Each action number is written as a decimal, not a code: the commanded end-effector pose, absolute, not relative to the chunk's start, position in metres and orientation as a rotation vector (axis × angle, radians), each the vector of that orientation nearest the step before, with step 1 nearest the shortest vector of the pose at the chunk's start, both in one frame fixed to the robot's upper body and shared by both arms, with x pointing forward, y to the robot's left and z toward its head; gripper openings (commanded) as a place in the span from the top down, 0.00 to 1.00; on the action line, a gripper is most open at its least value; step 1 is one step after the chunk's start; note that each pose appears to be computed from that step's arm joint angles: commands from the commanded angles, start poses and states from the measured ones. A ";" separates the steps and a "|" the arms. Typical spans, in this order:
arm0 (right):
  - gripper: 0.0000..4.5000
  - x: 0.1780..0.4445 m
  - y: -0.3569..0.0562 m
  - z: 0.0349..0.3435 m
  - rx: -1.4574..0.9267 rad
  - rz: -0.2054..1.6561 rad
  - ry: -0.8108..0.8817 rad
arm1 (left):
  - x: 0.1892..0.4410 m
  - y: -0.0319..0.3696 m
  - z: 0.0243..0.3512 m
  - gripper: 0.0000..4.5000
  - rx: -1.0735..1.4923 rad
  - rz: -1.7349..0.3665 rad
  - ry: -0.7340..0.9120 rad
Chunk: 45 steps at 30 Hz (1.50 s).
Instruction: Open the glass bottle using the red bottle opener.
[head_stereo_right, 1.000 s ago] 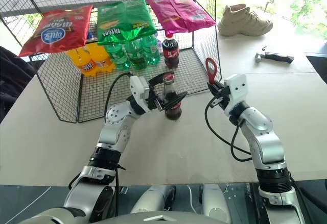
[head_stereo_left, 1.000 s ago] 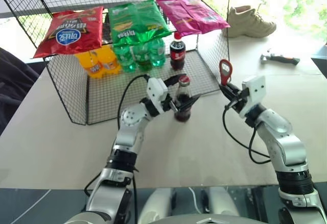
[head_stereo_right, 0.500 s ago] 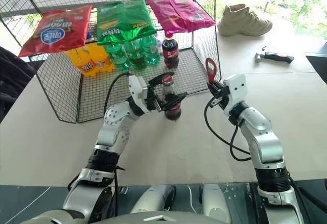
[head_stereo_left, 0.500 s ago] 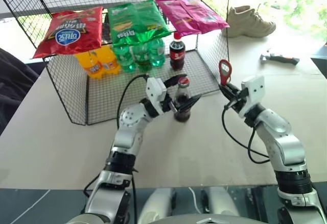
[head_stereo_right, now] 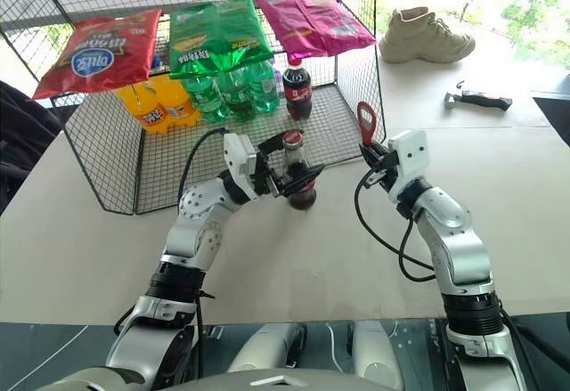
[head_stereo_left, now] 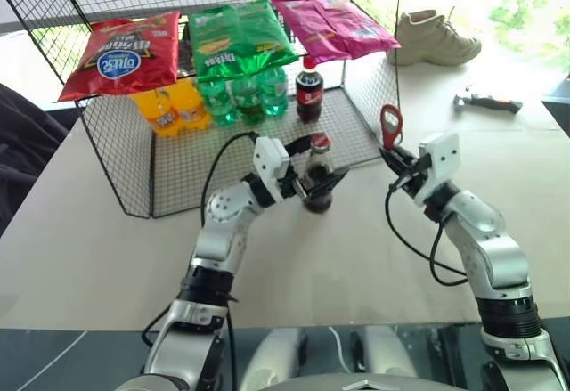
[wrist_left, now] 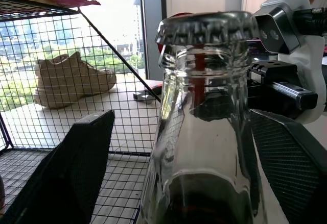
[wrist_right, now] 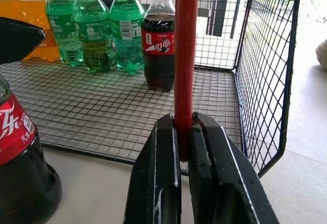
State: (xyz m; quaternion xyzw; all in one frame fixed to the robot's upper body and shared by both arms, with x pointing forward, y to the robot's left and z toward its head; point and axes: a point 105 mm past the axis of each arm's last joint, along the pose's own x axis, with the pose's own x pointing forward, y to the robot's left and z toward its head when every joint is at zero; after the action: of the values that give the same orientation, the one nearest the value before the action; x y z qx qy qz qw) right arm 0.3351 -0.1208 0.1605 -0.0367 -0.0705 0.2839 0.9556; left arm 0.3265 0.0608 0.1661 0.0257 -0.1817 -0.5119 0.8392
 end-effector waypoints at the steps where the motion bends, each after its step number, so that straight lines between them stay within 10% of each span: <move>1: 1.00 0.333 -0.118 0.176 -0.086 0.584 -0.210 | 0.321 0.056 0.171 0.44 0.057 -1.105 -0.411; 18: 1.00 0.316 -0.065 0.198 -0.513 0.697 -0.407 | 0.321 0.057 0.164 0.51 0.046 -1.089 -0.381; 45: 1.00 0.314 -0.038 0.150 -1.041 0.689 -0.563 | 0.322 0.052 0.161 0.51 0.032 -1.096 -0.368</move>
State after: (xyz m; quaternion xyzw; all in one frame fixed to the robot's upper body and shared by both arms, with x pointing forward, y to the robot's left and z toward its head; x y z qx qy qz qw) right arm 0.3218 -0.0527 0.1706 -0.4653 -0.2752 0.2734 0.7956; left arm 0.3252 0.0591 0.1612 0.0149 -0.1748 -0.5072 0.8438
